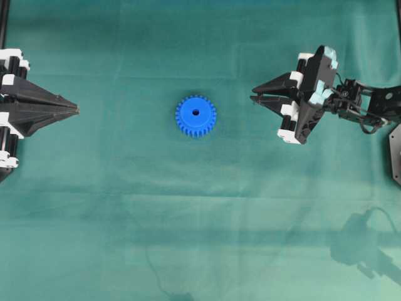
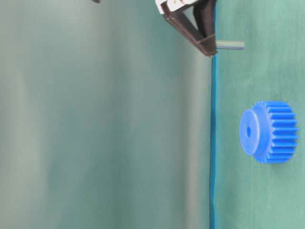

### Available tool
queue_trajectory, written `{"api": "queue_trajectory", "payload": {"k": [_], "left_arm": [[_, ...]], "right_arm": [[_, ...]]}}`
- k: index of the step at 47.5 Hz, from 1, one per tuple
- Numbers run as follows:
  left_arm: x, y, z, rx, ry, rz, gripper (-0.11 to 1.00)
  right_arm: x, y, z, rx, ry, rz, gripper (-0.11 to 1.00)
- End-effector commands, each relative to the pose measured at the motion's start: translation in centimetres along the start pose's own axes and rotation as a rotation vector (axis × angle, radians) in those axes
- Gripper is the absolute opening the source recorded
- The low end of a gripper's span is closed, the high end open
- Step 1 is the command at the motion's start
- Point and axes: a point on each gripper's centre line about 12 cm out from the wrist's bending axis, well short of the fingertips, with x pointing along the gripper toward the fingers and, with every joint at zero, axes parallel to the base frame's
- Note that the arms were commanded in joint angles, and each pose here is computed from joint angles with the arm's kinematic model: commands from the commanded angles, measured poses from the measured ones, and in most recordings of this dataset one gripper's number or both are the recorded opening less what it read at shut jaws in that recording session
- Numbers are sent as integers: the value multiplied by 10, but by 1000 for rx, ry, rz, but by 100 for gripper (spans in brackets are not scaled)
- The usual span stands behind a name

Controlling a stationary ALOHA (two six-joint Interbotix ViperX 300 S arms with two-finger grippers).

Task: Insert the shaft placed at a random location into the center hole of the medium gear at another random location.
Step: 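Carry the held shaft left over the blue gear's center hole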

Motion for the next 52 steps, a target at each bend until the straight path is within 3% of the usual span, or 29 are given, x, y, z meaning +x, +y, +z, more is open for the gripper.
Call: {"api": "queue_trajectory", "payload": {"k": [1,19,41,52], "left_arm": [[2,0,3,-1,-8,2,-1],[3,0,2,-1,-2,1,-1],[3,0,0,-4,6,3,-1],[3,0,0,-3,6,2,-1]], "right_arm": [[-2,2,12,1,-27,8,24],[10,7,25,10,-44,14,24],[76,47,61,-18,-17,90,24],[87,56,67,-25,-12,105,24]]}}
